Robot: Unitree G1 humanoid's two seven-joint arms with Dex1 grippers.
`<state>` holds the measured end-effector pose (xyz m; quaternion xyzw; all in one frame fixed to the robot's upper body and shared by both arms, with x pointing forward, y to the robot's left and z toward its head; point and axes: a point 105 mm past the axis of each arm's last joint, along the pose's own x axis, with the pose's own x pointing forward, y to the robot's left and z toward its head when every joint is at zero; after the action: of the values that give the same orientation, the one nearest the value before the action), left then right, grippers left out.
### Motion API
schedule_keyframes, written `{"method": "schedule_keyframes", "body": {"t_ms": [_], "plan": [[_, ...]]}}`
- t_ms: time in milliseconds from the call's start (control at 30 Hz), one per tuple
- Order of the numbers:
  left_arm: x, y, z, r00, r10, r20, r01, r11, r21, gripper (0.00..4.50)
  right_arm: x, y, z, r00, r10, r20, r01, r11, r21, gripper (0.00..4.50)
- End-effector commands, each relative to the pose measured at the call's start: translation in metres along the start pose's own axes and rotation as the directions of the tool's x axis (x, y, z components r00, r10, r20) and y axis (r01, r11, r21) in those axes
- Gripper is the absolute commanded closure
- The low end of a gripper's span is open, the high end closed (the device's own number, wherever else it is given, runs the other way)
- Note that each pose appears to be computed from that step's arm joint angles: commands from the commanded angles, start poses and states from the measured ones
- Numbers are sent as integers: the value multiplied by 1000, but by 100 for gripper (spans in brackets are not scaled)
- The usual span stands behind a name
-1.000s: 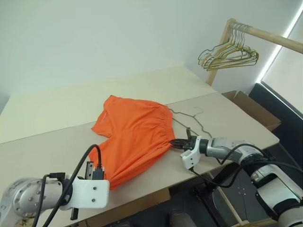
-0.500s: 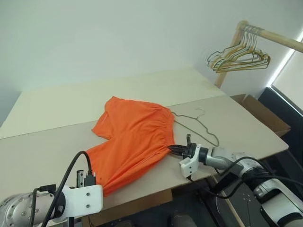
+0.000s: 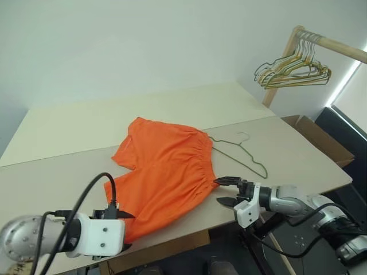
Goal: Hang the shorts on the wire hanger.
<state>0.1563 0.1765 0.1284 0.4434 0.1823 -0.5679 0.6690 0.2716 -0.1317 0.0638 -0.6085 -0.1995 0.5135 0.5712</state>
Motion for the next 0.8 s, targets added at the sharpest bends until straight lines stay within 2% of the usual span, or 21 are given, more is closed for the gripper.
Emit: {"method": "schedule_keyframes", "body": {"t_ms": [33, 133, 233, 300, 367, 500, 533, 633, 800], "plan": [[-23, 11, 10, 994, -44, 104, 39, 998, 43, 76, -11, -16, 1, 1000, -27, -12, 27, 999, -21, 0], [-39, 25, 10, 985, -6, 170, 4, 1000, 13, 76, -26, -12, 2, 999, 15, -35, -13, 999, 30, 0], [-50, 48, 9, 967, 103, 232, -93, 994, -51, 76, -46, -13, 4, 996, 22, -83, -5, 979, 203, 0], [-55, 66, 12, 942, 187, 278, -162, 981, -110, 76, -61, -16, 2, 991, 5, -137, 43, 937, 346, 0], [-57, 84, 18, 897, 280, 341, -230, 956, -180, 76, -74, -23, -1, 978, -45, -204, 143, 855, 498, 0], [-48, 111, 31, 814, 386, 433, -271, 913, -304, 76, -99, -32, -17, 914, -106, -391, 372, 602, 707, 0], [-44, 114, 34, 803, 396, 446, -273, 909, -316, 76, -103, -31, -23, 893, -95, -441, 416, 552, 723, 0], [-29, 123, 42, 780, 401, 480, -266, 907, -326, 76, -114, -16, -57, 765, 33, -643, 596, 343, 726, 0], [-10, 134, 54, 742, 413, 527, -260, 903, -342, 76, -113, -7, -103, 576, 186, -796, 799, 79, 596, 0]]}}
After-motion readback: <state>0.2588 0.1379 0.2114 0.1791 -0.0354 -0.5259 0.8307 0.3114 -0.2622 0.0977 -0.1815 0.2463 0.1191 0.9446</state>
